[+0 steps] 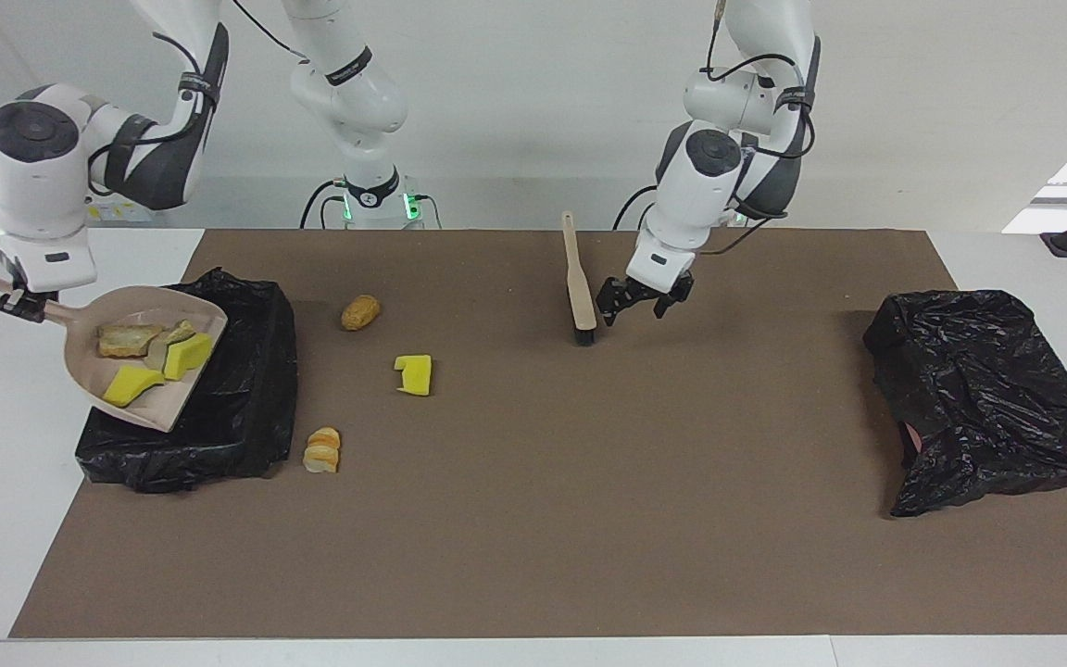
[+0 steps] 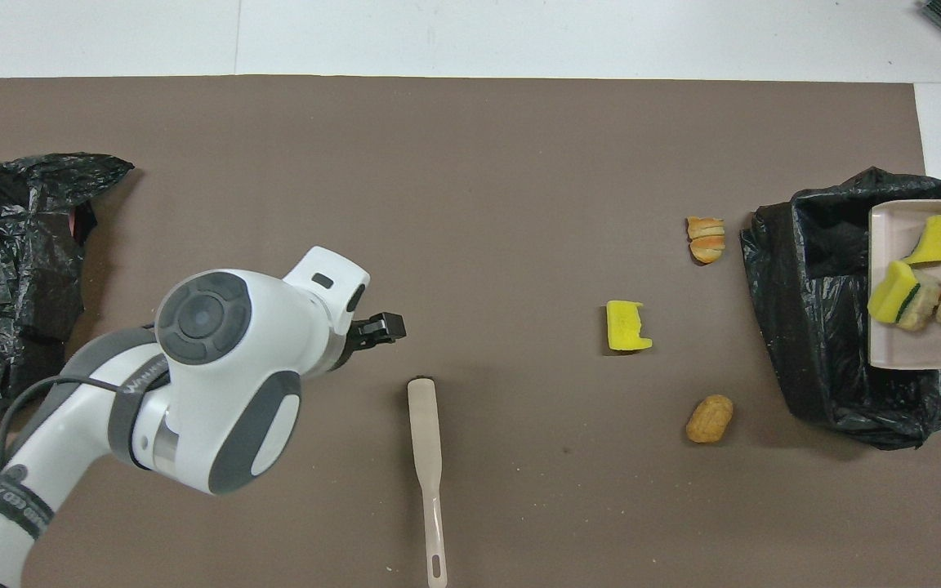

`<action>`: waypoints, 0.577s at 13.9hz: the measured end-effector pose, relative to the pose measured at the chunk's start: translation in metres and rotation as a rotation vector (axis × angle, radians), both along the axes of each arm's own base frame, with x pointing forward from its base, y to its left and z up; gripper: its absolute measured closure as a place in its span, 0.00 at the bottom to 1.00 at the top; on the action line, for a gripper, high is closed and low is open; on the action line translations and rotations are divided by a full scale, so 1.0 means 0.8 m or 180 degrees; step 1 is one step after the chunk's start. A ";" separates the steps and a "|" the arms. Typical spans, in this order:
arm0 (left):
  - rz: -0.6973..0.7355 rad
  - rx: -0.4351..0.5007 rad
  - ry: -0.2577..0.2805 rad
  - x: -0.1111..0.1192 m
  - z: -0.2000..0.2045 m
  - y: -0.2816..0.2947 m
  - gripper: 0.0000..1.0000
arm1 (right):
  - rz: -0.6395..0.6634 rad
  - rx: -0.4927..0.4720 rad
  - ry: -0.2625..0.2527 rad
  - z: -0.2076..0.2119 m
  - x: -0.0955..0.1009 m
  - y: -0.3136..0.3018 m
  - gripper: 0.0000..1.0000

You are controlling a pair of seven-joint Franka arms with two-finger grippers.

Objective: Sweep and dump trash in bin
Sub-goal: 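Tilt the dustpan over the bag with the right gripper to dump scraps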

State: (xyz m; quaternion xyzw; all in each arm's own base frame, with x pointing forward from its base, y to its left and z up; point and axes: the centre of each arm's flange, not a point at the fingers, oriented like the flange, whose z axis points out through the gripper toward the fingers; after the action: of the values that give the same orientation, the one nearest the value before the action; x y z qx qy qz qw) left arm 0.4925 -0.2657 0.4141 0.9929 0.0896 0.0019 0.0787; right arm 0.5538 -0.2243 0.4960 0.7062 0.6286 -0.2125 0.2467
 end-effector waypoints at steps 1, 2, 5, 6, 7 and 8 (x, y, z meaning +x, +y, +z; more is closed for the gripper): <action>-0.0077 -0.0011 -0.0059 0.021 0.007 0.024 0.00 | 0.0040 -0.0170 -0.0012 -0.001 -0.003 0.021 0.69; -0.0154 -0.0012 -0.0111 0.036 0.014 0.047 0.00 | 0.0093 -0.0301 -0.0025 -0.001 -0.006 0.040 0.69; -0.0429 0.0142 -0.0171 0.073 0.050 0.116 0.00 | 0.0288 -0.0558 -0.0057 0.009 -0.020 0.084 0.69; -0.0518 0.0218 -0.0186 0.083 0.065 0.138 0.00 | 0.0353 -0.0629 -0.0050 0.013 -0.025 0.093 0.69; -0.0612 0.0278 -0.0207 0.092 0.081 0.163 0.00 | 0.0416 -0.0713 -0.0036 0.016 -0.029 0.099 0.69; -0.0688 0.0306 -0.0228 0.100 0.093 0.186 0.00 | 0.0464 -0.0794 -0.0021 0.019 -0.033 0.102 0.69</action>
State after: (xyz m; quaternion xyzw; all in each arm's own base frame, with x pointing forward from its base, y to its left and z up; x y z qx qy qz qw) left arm 0.5725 -0.1169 0.4885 0.9986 -0.0210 0.0332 0.0340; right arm 0.5276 -0.1429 0.5109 0.6232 0.6461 -0.2683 0.3495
